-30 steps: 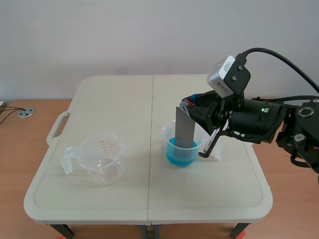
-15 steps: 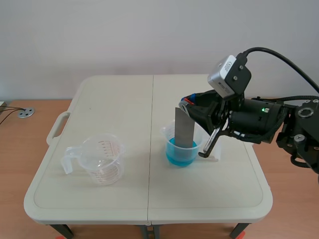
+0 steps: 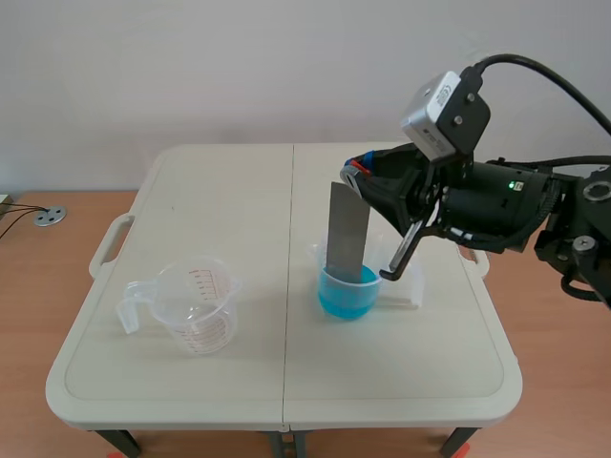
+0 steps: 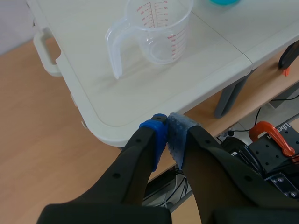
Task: Hold the metal plate by the orange handle, dip it into the blue solution, take it out and point at it, then put the plate back in the beaker on the left.
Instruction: 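Raise the plate and point at it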
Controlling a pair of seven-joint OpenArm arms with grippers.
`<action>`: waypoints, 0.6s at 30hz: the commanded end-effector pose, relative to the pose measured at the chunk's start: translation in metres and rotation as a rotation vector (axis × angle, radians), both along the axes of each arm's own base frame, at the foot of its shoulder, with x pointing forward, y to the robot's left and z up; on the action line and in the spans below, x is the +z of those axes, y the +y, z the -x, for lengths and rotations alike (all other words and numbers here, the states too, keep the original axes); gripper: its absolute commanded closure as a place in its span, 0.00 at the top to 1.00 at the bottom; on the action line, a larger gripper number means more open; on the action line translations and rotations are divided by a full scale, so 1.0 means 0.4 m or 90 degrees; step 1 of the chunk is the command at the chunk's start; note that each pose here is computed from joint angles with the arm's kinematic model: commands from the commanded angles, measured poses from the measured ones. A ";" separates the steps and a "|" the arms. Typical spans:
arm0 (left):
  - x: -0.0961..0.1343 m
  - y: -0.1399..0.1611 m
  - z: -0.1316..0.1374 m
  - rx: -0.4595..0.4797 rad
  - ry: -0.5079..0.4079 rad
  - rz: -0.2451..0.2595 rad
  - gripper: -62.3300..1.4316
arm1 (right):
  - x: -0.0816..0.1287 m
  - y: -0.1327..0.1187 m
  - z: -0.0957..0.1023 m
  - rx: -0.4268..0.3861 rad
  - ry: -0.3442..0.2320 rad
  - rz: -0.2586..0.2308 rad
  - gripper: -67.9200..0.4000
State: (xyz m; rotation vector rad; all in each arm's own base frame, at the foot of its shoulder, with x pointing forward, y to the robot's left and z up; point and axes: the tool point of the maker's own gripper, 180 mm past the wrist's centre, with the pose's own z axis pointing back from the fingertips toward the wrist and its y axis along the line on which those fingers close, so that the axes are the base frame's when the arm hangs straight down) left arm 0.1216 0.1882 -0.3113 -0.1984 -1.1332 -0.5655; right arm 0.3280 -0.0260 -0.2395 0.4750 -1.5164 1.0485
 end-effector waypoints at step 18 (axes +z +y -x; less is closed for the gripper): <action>0.066 -0.019 -0.063 -0.016 -0.085 0.020 0.05 | 0.178 -0.008 -0.002 0.011 -0.086 -0.040 0.02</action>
